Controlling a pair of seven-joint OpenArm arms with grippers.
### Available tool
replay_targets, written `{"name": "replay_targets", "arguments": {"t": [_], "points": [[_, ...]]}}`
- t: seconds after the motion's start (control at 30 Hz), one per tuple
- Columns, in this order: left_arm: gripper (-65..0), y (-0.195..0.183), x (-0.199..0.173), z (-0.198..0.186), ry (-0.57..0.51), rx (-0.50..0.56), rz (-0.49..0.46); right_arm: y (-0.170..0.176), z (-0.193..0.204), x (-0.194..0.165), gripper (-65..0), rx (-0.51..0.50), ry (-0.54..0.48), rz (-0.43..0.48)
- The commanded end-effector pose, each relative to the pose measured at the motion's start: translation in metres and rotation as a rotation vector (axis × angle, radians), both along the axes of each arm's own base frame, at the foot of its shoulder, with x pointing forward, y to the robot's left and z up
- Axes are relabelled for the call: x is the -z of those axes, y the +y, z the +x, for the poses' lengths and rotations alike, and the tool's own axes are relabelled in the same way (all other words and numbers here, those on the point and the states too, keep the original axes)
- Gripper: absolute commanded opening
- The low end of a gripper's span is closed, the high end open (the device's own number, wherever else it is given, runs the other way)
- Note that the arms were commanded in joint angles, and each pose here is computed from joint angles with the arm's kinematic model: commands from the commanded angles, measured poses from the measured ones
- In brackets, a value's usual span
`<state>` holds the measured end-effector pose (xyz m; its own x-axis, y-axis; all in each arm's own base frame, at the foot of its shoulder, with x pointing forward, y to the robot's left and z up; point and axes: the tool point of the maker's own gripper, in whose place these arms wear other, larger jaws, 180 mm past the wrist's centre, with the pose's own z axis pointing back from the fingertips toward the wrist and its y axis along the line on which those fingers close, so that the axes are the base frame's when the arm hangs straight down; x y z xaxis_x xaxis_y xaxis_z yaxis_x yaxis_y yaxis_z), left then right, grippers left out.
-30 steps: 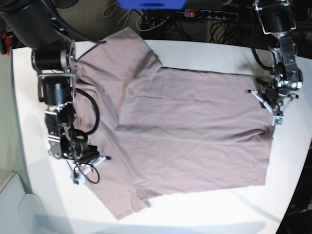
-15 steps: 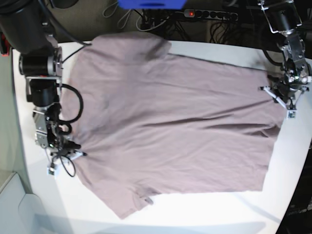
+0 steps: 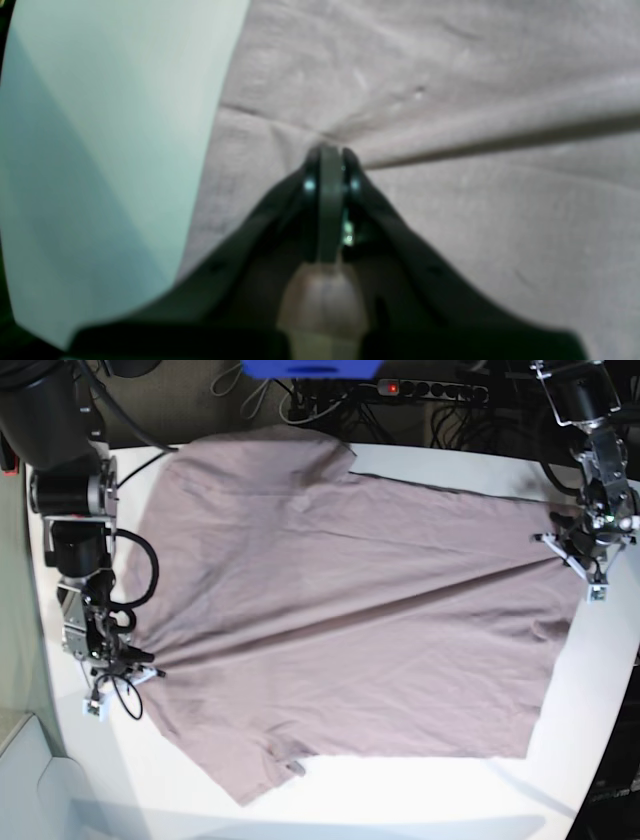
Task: Layout the t-shirt on the table in an organized manner, then fold the t-shirt properly
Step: 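Drag the held shirt edges toward the robot with both grippers, then release the shirt and move both grippers to the shirt's collar-side corners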
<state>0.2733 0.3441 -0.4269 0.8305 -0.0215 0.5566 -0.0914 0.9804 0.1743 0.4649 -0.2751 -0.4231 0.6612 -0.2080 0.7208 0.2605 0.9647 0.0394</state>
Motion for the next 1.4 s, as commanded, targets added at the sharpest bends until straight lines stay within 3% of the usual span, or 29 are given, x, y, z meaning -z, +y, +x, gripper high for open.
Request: {"name": "replay_targets", "arguments": {"t": [0.0, 0.37, 0.47, 0.63, 0.77, 0.9, 1.0, 1.13, 1.37], "points": [[-65.0, 0.004, -0.016, 0.008, -0.025, 0.003, 0.023, -0.009, 0.017, -0.023, -65.0, 0.018, -0.047, -0.017], [-65.0, -0.036, -0.105, 0.034, -0.182, 0.066, 0.095, -0.011, 0.050, -0.082, -65.0, 0.002, -0.186, -0.037], [-65.0, -0.035, -0.120, 0.056, -0.243, 0.065, 0.099, -0.016, 0.045, -0.094, -65.0, -0.012, -0.178, -0.050], [-65.0, -0.031, -0.107, 0.109, -0.277, 0.056, 0.013, 0.003, 0.021, -0.103, -65.0, -0.069, -0.180, -0.055], [-65.0, -0.038, -0.082, 0.149, -0.229, 0.113, -0.026, 0.017, -0.018, -0.108, -65.0, -0.085, -0.196, -0.035], [-65.0, -0.041, -0.062, 0.170, -0.210, 0.102, -0.084, 0.033, -0.054, -0.116, -65.0, -0.123, -0.191, -0.040], [-65.0, -0.038, -0.043, 0.177, -0.189, 0.079, -0.125, 0.049, -0.086, -0.116, -65.0, -0.172, -0.162, -0.051], [-65.0, -0.036, -0.022, 0.180, -0.158, 0.117, -0.101, 0.073, -0.119, -0.110, -65.0, -0.208, -0.126, -0.021], [-65.0, -0.025, -0.016, 0.182, -0.197, 0.099, -0.103, 0.082, -0.157, -0.073, -65.0, -0.210, -0.018, 0.012]]}}
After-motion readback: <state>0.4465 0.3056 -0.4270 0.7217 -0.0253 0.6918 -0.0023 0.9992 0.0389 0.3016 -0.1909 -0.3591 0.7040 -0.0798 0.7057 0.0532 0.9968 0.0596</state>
